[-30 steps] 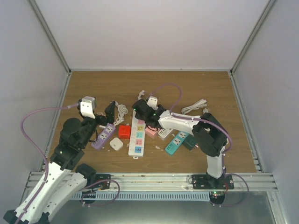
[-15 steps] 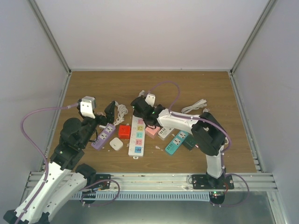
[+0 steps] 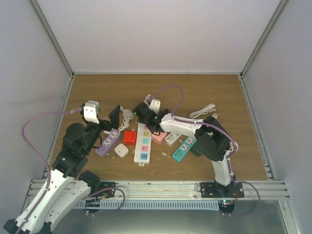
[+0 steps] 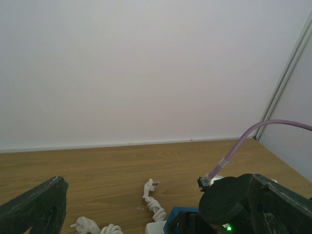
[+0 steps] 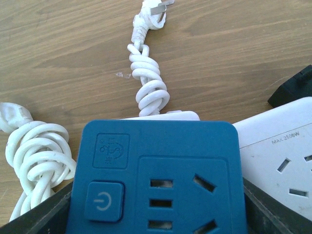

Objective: Insert the plug

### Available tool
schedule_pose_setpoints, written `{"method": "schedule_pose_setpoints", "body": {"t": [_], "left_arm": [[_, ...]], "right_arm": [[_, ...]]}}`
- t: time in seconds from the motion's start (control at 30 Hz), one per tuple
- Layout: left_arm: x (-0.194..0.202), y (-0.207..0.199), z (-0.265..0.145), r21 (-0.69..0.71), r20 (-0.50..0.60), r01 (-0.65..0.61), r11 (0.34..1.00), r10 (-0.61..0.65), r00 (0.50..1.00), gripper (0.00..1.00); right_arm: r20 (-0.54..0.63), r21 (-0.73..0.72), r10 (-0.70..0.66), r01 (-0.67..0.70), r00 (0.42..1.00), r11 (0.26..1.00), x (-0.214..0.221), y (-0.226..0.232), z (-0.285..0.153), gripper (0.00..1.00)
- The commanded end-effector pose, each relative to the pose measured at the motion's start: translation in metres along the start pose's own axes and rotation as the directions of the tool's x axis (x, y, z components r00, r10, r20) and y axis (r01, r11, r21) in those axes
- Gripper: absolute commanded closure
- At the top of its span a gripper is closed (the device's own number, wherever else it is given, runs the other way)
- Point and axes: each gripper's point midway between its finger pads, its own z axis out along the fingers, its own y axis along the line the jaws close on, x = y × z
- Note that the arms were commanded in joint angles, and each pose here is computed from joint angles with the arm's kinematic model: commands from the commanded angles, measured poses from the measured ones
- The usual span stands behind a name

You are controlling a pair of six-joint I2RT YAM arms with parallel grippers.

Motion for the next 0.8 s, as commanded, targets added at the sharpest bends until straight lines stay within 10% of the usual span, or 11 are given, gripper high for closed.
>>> {"method": "schedule_pose_setpoints", "body": {"t": [0.0,0.77], "left_arm": [[-0.007,0.004,0.001,-0.018,0.042,0.004,1.0,-0.003,0.999,0.01],[-0.008,0.009,0.001,-0.046,0.046,0.006,0.999,-0.004,0.999,0.01]], "right_arm": [[0.023,0.125,-0.014,0.011,1.0,0.992,0.001,-0.018,0.007,0.53],[-0.14,0.207,-0.16,0.187,0.977,0.96,0.056,-0.037,0.035,0.52]]}}
